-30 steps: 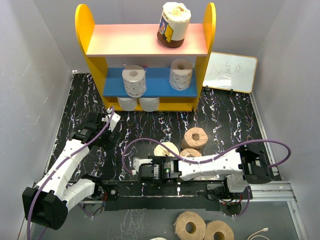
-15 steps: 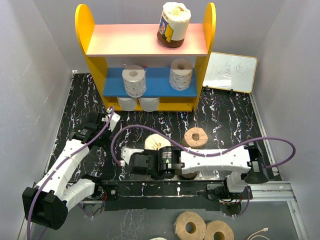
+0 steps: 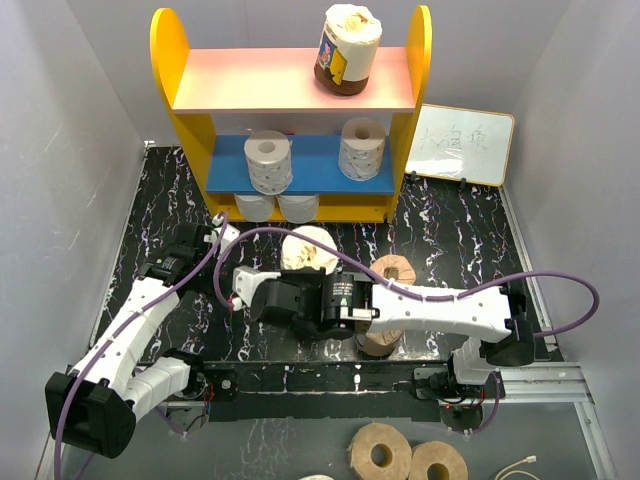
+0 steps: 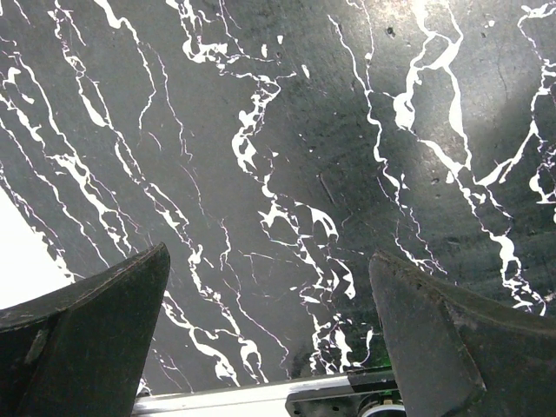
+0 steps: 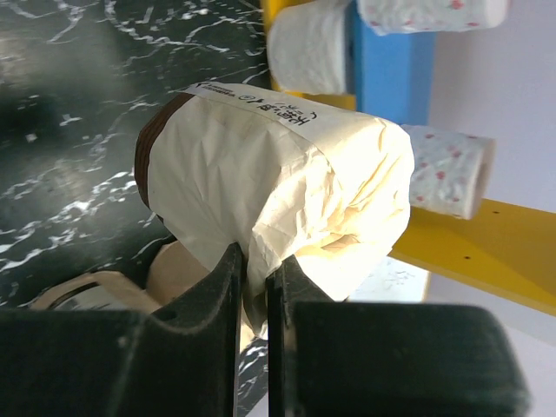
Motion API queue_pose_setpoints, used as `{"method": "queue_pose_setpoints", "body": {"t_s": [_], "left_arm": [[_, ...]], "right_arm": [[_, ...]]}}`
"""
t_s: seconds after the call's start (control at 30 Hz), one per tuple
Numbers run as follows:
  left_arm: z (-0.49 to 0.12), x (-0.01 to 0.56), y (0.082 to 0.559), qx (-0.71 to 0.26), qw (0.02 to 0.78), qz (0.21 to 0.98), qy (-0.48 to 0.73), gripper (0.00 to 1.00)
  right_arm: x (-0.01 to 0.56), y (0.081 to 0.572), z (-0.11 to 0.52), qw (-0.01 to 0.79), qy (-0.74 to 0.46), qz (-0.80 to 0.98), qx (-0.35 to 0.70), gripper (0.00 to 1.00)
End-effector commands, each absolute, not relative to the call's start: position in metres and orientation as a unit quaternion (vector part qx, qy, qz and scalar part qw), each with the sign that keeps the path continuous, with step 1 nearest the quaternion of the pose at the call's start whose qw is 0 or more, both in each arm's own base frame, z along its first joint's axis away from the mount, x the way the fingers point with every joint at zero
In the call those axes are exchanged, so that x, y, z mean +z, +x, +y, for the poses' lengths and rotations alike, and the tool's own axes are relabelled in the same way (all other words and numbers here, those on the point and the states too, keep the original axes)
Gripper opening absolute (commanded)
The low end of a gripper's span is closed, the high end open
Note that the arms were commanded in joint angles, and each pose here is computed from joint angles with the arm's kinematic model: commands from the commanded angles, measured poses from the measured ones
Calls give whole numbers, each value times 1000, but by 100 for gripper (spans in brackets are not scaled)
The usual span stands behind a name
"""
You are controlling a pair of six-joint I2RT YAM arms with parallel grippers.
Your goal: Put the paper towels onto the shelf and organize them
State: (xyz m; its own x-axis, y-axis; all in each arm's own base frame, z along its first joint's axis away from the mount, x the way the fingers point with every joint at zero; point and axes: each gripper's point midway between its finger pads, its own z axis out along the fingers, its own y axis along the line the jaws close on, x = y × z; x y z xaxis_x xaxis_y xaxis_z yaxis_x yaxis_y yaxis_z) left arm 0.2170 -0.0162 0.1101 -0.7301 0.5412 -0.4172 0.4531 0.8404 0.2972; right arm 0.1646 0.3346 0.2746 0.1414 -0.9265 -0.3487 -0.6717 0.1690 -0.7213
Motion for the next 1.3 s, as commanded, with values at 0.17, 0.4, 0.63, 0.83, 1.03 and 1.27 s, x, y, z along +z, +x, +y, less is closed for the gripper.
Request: {"method": "queue_pose_setpoints", "body": {"t_s": [0.17,0.4,0.63,0.83,1.03,1.27], "left_arm": [[-9,111,223,108,252,929,246,98],[-9,110,222,109,258,928,244,98],[-9,111,223,107,265,927,243,98],[-9,112,223,109,269,926,242,98],[-8,113,222,111,268,926,241,98],[-8,113,222,112,268,926,241,98]], "right_arm": [[395,224,351,555,-556,583,-206,0],[479,239,379,633,-545,492,-245,0],[532,245,409,699,-523,432,-228,0],[580,252,397,749,-459,426,-217,0],[608,279,343,760,-381,457,-260,2],[643,292,263,764,-307,477,-306,5]]}}
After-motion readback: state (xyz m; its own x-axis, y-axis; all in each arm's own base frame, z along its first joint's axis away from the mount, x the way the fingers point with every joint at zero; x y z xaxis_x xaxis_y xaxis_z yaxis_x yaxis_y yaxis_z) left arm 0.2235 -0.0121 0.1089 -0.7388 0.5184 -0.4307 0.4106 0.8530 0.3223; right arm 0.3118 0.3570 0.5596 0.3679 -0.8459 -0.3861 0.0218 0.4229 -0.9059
